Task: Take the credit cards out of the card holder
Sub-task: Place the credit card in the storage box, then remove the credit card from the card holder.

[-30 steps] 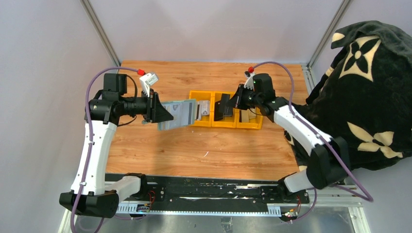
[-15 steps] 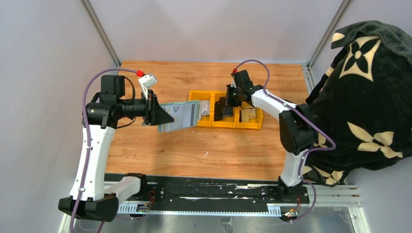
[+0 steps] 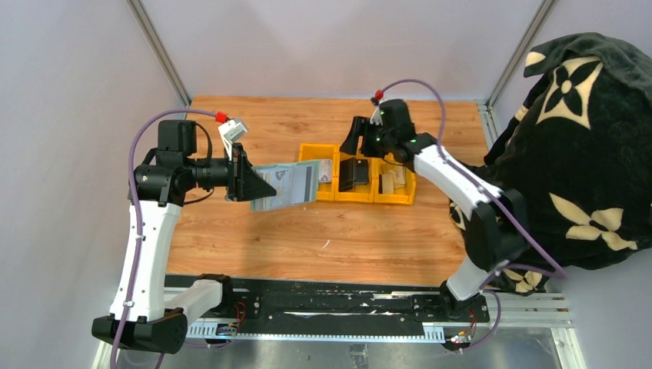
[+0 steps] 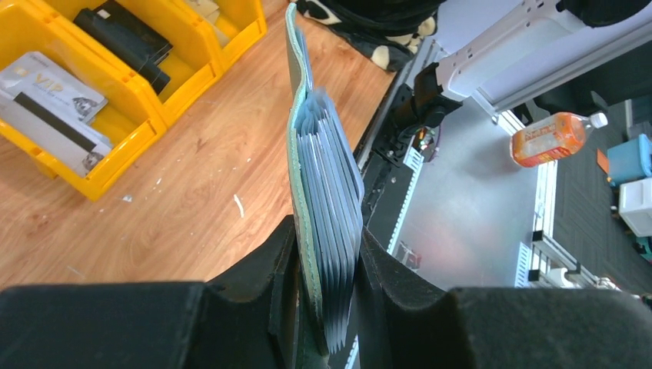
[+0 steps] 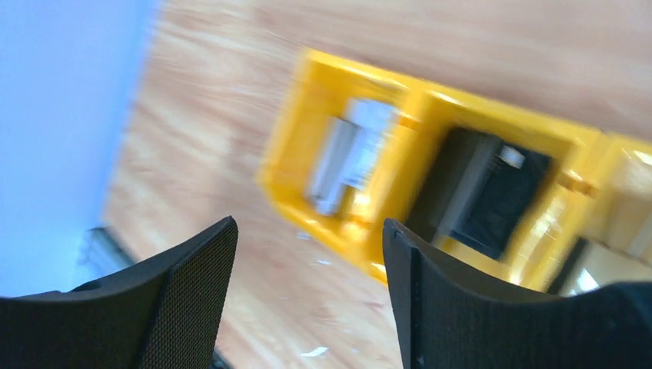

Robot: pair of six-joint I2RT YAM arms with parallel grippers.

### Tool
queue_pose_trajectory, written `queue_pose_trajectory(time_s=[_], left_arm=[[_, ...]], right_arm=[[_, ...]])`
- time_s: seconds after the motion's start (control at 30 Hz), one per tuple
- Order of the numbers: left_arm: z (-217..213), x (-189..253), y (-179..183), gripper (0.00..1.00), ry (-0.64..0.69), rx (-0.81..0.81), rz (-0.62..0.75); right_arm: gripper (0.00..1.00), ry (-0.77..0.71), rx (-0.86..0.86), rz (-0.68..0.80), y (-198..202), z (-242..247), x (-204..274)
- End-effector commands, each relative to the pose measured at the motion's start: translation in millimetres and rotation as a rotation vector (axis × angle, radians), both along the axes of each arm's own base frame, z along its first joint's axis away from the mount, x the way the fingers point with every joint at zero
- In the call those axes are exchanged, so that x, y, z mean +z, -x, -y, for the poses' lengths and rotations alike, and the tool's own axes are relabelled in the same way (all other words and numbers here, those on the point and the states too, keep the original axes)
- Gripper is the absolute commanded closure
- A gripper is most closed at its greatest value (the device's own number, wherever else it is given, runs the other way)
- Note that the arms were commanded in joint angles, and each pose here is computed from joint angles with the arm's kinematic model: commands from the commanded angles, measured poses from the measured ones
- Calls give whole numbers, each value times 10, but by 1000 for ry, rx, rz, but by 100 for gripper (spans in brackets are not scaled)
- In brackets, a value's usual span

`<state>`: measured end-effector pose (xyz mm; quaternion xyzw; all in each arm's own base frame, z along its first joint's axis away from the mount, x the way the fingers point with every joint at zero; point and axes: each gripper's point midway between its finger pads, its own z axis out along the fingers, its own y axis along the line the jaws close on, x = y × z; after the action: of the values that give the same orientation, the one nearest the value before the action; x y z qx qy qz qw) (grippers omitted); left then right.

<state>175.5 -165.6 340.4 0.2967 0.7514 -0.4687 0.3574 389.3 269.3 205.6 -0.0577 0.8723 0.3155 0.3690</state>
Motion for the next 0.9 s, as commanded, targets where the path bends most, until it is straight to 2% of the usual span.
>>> queue_pose_trajectory(time_s=[0.0,0.1,0.2,0.33,0.53,0.63,0.87], left_arm=[[77,157,163,100,75,-85,30],[120,217,239,100,121,-124,-9],[139,248,280,100,132,-142,-10],[142,244,316,100,122,-137,-3],[135,263,350,100,116,-129,10],[124,254,331,100,102,-116,23],[49,221,182,100,14,-40,108]], right_arm=[[26,-323,353,214,640,-399,1184],[24,-540,661,252,1225,-580,1679],[24,-627,873,264,1693,-725,1910],[23,-605,989,278,2040,-898,1923],[24,-606,1076,275,2314,-1028,1871],[36,-609,1093,261,2398,-1070,1836],[73,-511,1028,246,2363,-1159,1633]])
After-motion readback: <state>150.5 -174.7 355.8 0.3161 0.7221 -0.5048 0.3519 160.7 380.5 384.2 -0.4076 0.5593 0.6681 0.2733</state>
